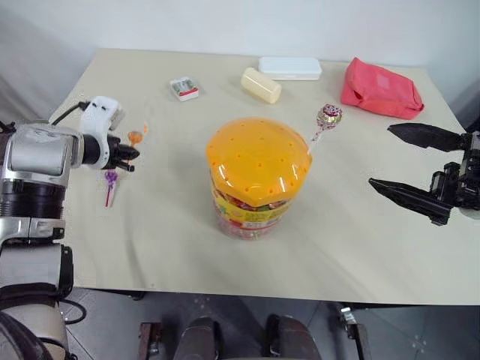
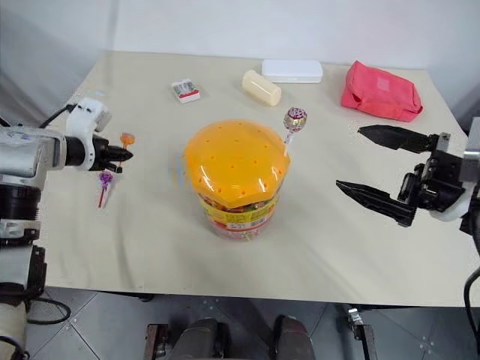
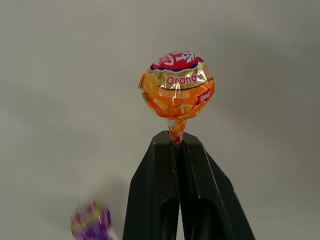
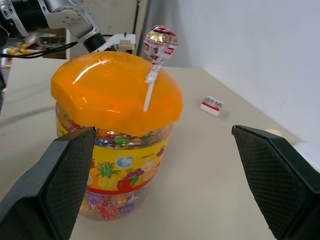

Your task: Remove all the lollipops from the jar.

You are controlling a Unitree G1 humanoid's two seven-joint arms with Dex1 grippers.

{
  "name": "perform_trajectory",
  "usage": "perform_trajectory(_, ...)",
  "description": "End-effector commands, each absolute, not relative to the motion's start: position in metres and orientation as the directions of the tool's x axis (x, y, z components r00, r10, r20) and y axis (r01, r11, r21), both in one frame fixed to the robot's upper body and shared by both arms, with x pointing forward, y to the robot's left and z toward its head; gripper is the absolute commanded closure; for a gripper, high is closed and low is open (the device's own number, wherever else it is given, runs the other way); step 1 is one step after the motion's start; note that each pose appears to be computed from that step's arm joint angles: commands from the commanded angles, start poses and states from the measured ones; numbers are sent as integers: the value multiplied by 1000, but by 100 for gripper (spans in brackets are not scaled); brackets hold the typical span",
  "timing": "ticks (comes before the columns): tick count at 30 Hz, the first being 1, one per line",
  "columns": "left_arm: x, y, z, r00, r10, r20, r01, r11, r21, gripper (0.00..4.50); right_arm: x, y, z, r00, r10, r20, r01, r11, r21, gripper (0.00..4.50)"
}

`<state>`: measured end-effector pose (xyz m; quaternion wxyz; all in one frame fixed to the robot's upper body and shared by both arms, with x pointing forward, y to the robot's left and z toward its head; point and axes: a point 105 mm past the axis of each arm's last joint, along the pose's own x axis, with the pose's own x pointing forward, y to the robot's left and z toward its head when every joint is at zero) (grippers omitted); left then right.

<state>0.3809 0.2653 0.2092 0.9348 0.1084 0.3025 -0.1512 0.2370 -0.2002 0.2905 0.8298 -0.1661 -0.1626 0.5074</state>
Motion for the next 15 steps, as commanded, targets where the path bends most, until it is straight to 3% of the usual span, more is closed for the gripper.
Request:
perform_trajectory(1,364,266,194,737,-184,-650,332,937,111,447,240,-200,296,413,904,110,-780,413,-471,0)
perform_trajectory(6,347,271,180,692,-181,-699,332,940,85,447,244,-197,296,398,911,106,-786,399,-473,0)
perform_trajectory(9,345,275,181,699,-160,-697,317,943,101,385,244,-196,297,394,913,103,-788,393,-474,0)
perform_trajectory(15,349,275,184,718,-156,-679,295,951,94,195,246,-196,299,391,915,98,-789,388,-477,0)
